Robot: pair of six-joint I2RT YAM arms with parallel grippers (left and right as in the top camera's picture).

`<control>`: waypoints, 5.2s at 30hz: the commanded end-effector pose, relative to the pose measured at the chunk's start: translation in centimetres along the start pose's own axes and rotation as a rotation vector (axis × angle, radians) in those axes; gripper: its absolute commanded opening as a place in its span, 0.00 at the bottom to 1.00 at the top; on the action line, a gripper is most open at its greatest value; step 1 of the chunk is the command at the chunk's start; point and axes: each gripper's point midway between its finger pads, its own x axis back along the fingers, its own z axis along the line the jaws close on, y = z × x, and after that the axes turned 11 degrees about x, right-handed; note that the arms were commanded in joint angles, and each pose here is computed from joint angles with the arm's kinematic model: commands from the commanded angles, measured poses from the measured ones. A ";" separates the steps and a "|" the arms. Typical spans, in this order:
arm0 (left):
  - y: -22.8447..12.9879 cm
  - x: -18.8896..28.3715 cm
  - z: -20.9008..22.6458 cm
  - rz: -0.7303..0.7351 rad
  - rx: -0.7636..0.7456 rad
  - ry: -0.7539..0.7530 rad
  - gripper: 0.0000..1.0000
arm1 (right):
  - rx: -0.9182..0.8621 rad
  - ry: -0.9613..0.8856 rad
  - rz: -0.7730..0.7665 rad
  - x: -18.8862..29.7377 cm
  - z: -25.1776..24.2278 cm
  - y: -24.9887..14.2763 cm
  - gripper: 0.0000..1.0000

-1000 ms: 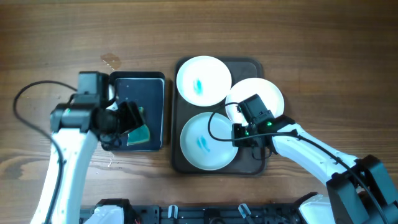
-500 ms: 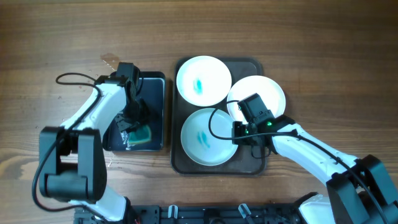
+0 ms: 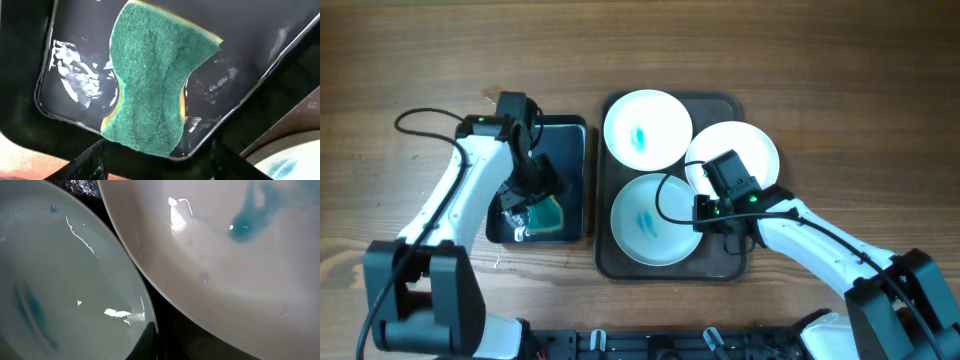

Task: Clean dirty plates on tray and stack at the side
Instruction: 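Scrub the lower white plate with the sponge in the left gripper, then return the sponge to the black tray with the left gripper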

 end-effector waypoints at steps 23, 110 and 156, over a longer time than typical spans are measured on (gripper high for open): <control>-4.5 5.2 -6.9 0.036 -0.220 -0.362 0.04 | -0.111 -0.036 -0.043 0.1 -0.5 1.3 0.04; -13.2 -4.9 -15.3 0.057 -0.338 -0.189 0.04 | 0.022 -0.018 -0.031 0.1 -0.2 1.1 0.04; 0.7 9.0 1.3 -0.309 0.104 -0.265 0.65 | 0.119 -0.029 -0.025 4.6 1.4 4.0 0.04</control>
